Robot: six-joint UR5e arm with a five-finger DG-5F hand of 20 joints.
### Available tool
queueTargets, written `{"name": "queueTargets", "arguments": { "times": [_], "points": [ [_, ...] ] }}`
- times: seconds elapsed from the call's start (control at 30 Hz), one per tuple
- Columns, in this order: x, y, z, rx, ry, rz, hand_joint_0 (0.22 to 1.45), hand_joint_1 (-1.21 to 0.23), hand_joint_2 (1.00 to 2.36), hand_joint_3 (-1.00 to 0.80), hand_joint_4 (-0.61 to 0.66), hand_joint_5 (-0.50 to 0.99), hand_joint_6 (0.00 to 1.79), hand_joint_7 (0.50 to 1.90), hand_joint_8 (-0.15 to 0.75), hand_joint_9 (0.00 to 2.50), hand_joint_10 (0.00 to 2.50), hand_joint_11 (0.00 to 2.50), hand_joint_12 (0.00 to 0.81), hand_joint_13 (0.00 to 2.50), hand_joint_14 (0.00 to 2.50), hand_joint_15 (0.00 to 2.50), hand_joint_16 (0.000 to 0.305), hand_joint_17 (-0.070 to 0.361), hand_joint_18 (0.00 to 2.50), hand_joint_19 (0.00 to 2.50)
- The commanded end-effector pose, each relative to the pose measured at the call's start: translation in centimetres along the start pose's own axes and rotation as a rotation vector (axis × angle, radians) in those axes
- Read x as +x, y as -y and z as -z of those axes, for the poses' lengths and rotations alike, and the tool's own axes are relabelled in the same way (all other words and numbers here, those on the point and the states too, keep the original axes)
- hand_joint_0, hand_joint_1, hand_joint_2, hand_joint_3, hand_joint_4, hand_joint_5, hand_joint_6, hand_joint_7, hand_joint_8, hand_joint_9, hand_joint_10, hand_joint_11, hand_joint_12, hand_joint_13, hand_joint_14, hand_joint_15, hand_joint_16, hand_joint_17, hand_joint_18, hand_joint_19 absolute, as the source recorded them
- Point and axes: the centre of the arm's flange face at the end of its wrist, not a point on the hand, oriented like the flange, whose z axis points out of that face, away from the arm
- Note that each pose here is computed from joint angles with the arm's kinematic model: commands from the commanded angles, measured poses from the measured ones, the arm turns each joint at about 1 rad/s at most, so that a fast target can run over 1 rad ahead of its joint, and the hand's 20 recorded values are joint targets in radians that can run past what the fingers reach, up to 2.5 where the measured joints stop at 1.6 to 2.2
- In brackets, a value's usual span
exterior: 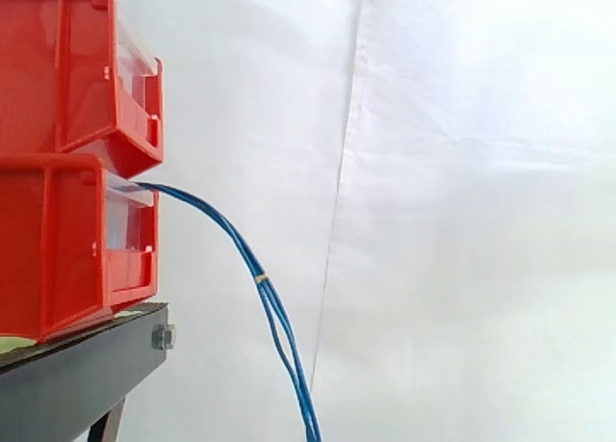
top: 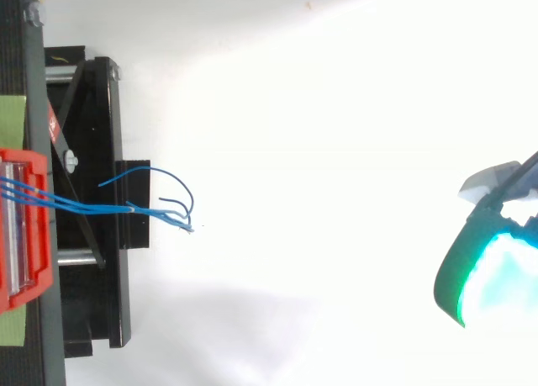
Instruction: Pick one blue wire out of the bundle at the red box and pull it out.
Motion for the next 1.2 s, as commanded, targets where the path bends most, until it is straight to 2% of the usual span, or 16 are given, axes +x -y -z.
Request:
{"name": "queueTargets", "arguments": {
  "times": [0.0, 0.17, 0.27, 0.43, 0.57, 0.63, 0.73, 0.83, 0.9, 0.93, 0.97, 1.0, 1.13, 1.17],
  "points": [
    [-0.1, -0.2, -0.1, -0.011, 0.002, -0.003, 0.53, -0.52, 1.0, -0.5, 0.25, -0.16, 0.5, 0.75, 0.244, 0.64, 0.01, 0.16, 0.336, 0.16, 0.0, 0.09, 0.05, 0.114, 0.18, 0.23],
    [0.1, -0.2, -0.2, -0.016, -0.001, -0.003, 0.53, -0.51, 1.0, -0.5, 0.25, -0.16, 0.5, 0.75, 0.244, 0.64, 0.0, 0.16, 0.336, 0.16, 0.0, 0.09, 0.05, 0.114, 0.18, 0.23],
    [0.0, -0.2, -0.3, -0.026, 0.002, -0.005, 0.49, -0.56, 1.0, -0.5, 0.22, -0.18, 0.5, 0.76, 0.229, 0.47, 0.0, 0.11, 0.339, 0.05, 0.0, 0.1, 0.055, 0.123, 0.05, 0.24],
    [0.1, -0.2, -0.4, -0.036, 0.003, -0.005, 0.47, -0.56, 1.0, -0.5, 0.21, -0.19, 0.5, 0.75, 0.232, 0.43, 0.0, 0.07, 0.348, 0.0, 0.0, 0.09, 0.057, 0.128, 0.0, 0.21],
    [0.0, -0.8, -1.0, -0.094, 0.03, -0.015, 0.47, -0.56, 1.0, -0.5, 0.21, -0.19, 0.5, 0.75, 0.232, 0.43, 0.0, 0.07, 0.348, 0.0, 0.0, 0.08, 0.057, 0.128, 0.0, 0.21],
    [0.0, -1.0, -1.1, -0.109, 0.041, -0.012, 0.47, -0.56, 1.0, -0.5, 0.21, -0.2, 0.5, 0.75, 0.234, 0.43, 0.0, 0.09, 0.362, 0.02, 0.0, 0.08, 0.057, 0.129, 0.0, 0.2],
    [0.1, 0.0, -2.0, -0.107, 0.054, -0.002, 0.47, -0.56, 1.0, -0.5, 0.19, -0.21, 0.5, 0.75, 0.236, 0.44, 0.0, 0.11, 0.374, 0.03, 0.0, 0.07, 0.058, 0.131, 0.0, 0.19],
    [0.2, 0.8, -2.8, -0.107, 0.055, -0.005, 0.47, -0.56, 1.0, -0.5, 0.2, -0.21, 0.5, 0.75, 0.246, 0.55, 0.01, 0.21, 0.373, 0.08, 0.0, 0.09, 0.059, 0.132, 0.03, 0.21],
    [0.1, 0.8, -3.2, -0.127, 0.056, -0.006, 0.48, -0.58, 1.0, -0.5, 0.21, -0.21, 0.5, 0.74, 0.248, 0.65, 0.01, 0.27, 0.367, 0.15, 0.0, 0.09, 0.057, 0.129, 0.12, 0.19],
    [0.1, 0.6, -3.3, -0.147, 0.059, -0.008, 0.48, -0.58, 1.0, -0.5, 0.21, -0.21, 0.5, 0.74, 0.247, 0.66, 0.01, 0.27, 0.364, 0.17, 0.0, 0.09, 0.057, 0.129, 0.13, 0.19],
    [0.1, 0.6, -3.3, -0.147, 0.059, -0.008, 0.48, -0.58, 1.0, -0.5, 0.21, -0.21, 0.5, 0.75, 0.245, 0.67, 0.01, 0.28, 0.361, 0.17, 0.0, 0.1, 0.057, 0.129, 0.13, 0.2],
    [0.1, 0.5, -3.5, -0.163, 0.061, -0.006, 0.49, -0.58, 1.0, -0.5, 0.22, -0.2, 0.5, 0.75, 0.246, 0.67, 0.01, 0.29, 0.359, 0.18, 0.0, 0.1, 0.057, 0.128, 0.14, 0.2],
    [0.0, 0.4, -3.6, -0.171, 0.08, 0.022, 0.49, -0.58, 1.0, -0.5, 0.22, -0.2, 0.5, 0.75, 0.245, 0.68, 0.01, 0.29, 0.358, 0.18, 0.0, 0.09, 0.057, 0.128, 0.15, 0.21],
    [0.1, 0.8, -3.9, -0.162, 0.092, 0.042, 0.49, -0.58, 1.0, -0.5, 0.22, -0.2, 0.5, 0.75, 0.245, 0.68, 0.01, 0.27, 0.357, 0.18, 0.0, 0.09, 0.057, 0.128, 0.16, 0.21]
  ]
}}
